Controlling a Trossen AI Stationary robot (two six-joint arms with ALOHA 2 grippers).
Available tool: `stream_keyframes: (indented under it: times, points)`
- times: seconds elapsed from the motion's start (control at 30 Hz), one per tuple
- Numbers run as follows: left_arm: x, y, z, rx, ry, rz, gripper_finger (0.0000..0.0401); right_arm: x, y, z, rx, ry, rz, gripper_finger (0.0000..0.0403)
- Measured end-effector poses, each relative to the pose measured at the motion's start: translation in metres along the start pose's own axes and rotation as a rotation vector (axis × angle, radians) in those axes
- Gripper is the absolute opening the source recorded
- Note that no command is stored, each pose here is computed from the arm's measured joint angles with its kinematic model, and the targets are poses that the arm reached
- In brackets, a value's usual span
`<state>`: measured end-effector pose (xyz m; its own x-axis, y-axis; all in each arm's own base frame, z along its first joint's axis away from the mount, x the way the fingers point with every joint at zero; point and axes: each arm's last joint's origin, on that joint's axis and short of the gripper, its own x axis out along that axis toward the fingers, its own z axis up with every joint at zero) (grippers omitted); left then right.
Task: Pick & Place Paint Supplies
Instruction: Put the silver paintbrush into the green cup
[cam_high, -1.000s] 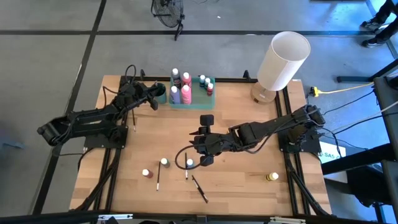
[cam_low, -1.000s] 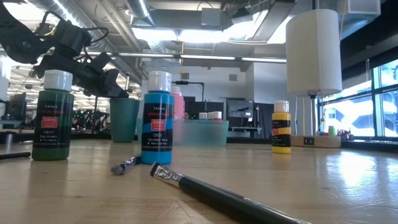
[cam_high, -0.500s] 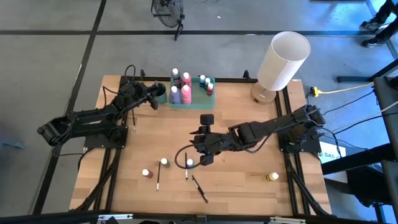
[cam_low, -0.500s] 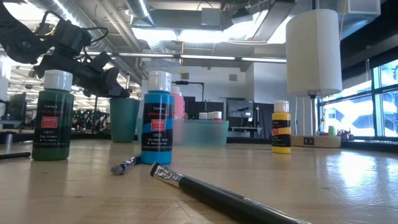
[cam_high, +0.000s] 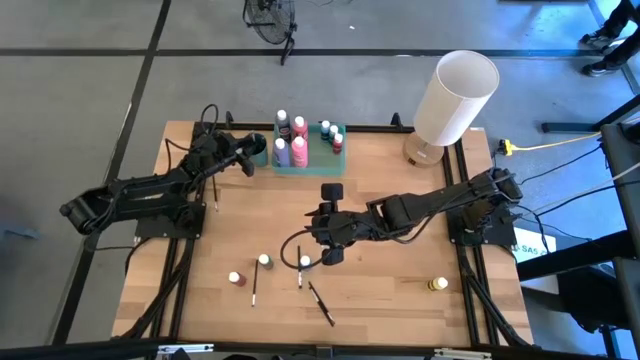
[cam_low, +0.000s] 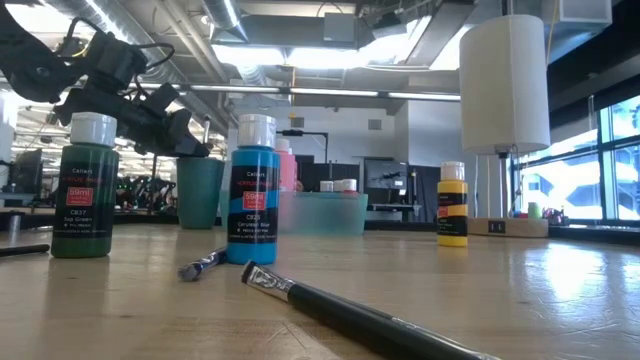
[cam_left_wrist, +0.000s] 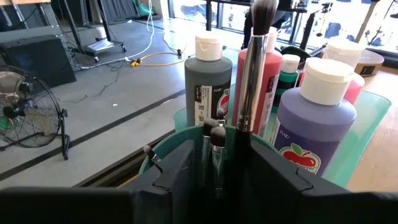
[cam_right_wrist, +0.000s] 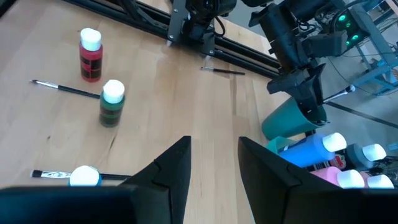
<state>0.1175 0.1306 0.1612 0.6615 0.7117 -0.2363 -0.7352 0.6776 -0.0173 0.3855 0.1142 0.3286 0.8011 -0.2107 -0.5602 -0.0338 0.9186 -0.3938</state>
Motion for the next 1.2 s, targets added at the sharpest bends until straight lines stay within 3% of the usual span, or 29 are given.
stream_keyframes:
  times: [0.57,0.77,0.87,1.2]
  points:
    - [0.0,-0.0007,-0.0001,0.01,0.001,-0.007,0.0146,0.0,0.0001,-0.0003,0.0,0.003,0.002,0.0135]
    - [-0.0001,-0.0032,-0.0002,0.025,0.001,-0.093,0.0146,0.0,0.0003,-0.0014,-0.001,0.013,0.004,0.0135]
    - [-0.0001,-0.0023,-0.0003,-0.023,0.003,-0.071,0.0146,0.0,0.0002,-0.0013,0.0,0.013,0.004,0.0135]
    - [-0.0001,-0.0015,-0.0001,-0.026,0.0,-0.044,0.0146,0.0,0.0003,-0.002,0.008,0.019,0.004,0.0135]
